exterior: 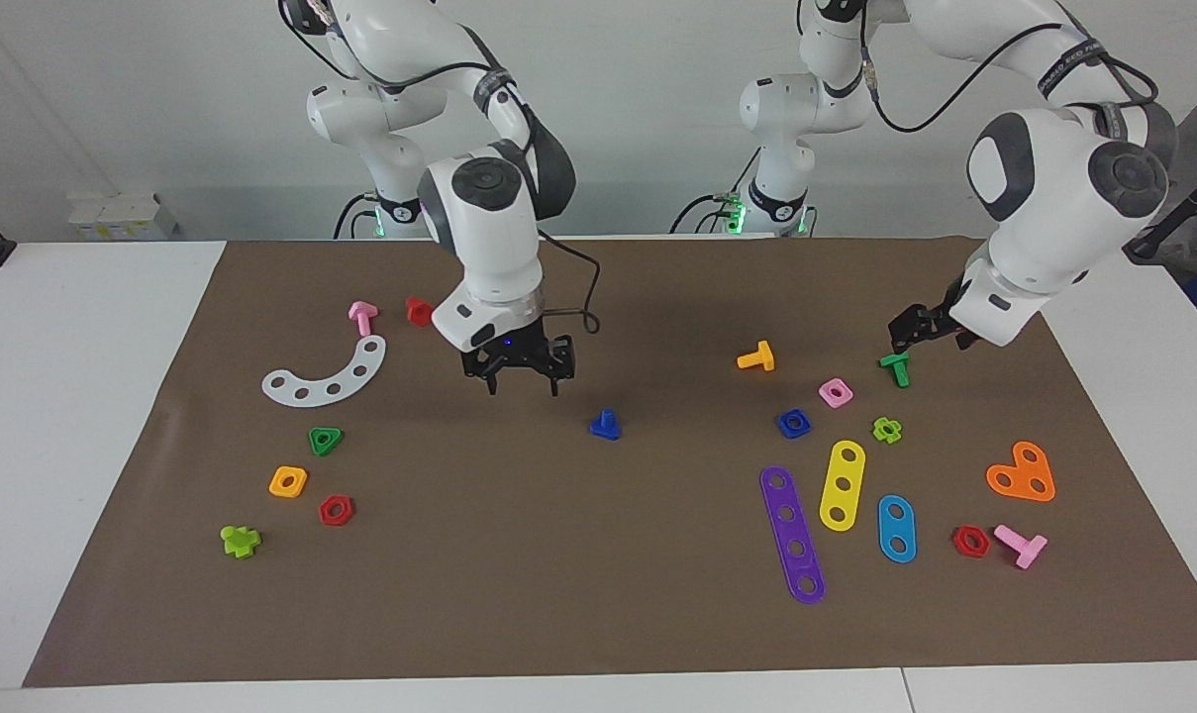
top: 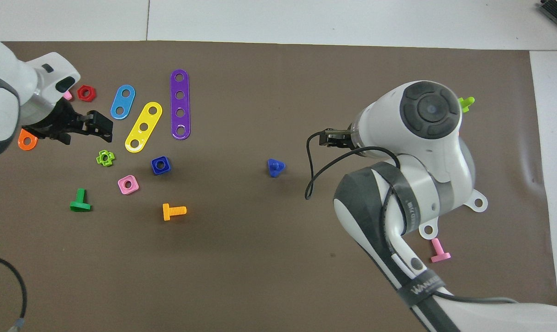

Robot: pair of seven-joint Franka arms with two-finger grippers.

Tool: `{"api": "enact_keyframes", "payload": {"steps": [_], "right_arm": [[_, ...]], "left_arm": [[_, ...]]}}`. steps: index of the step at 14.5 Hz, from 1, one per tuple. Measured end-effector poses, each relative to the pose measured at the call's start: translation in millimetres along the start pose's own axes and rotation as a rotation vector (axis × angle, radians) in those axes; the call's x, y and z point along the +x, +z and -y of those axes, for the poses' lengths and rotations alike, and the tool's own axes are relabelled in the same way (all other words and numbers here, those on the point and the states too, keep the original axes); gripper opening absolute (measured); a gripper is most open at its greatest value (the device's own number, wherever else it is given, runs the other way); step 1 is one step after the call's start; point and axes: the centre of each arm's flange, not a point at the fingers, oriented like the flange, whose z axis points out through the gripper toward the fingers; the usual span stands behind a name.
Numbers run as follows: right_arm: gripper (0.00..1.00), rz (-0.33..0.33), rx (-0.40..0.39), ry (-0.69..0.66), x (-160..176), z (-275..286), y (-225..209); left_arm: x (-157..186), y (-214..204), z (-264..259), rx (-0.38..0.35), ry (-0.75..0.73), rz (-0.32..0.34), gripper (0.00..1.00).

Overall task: Unscrew and place screws in storage area
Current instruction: 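Grasp the blue bolt with the right gripper while the left gripper retracts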

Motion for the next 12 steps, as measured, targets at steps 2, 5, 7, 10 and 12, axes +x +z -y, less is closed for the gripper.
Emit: {"api": "enact_keyframes", "payload": {"steps": [2,5,7,10,12], "right_arm": [[0.91,0.013,-0.003,-0.001,-12.1,28.3,21.3],[0.88,0.019,-0.021,-0.018,-24.1,70.9,55.8],[0.83,0.001,-0.016,-0.017,-22.3,84.8,74.3],[0.72,-0.024,0.002,-0.024,-21.4,91.8,88.9],[0.69,-0.022,0.0,-0.026,-22.4,92.7,90.0]], "left_arm": [[-20.6,-38.2,-2.4,0.002,0.005,-0.067,1.0],[-45.5,-78.4,-1.6,0.002,0.004,-0.144,1.0],[-45.9,-84.3,-2.1,0.001,0.005,-0.174,1.0],[-41.4,-80.7,-4.0,0.001,0.008,-0.185,1.0],[-41.1,-77.4,-4.1,0.001,0.008,-0.179,1.0]]}}
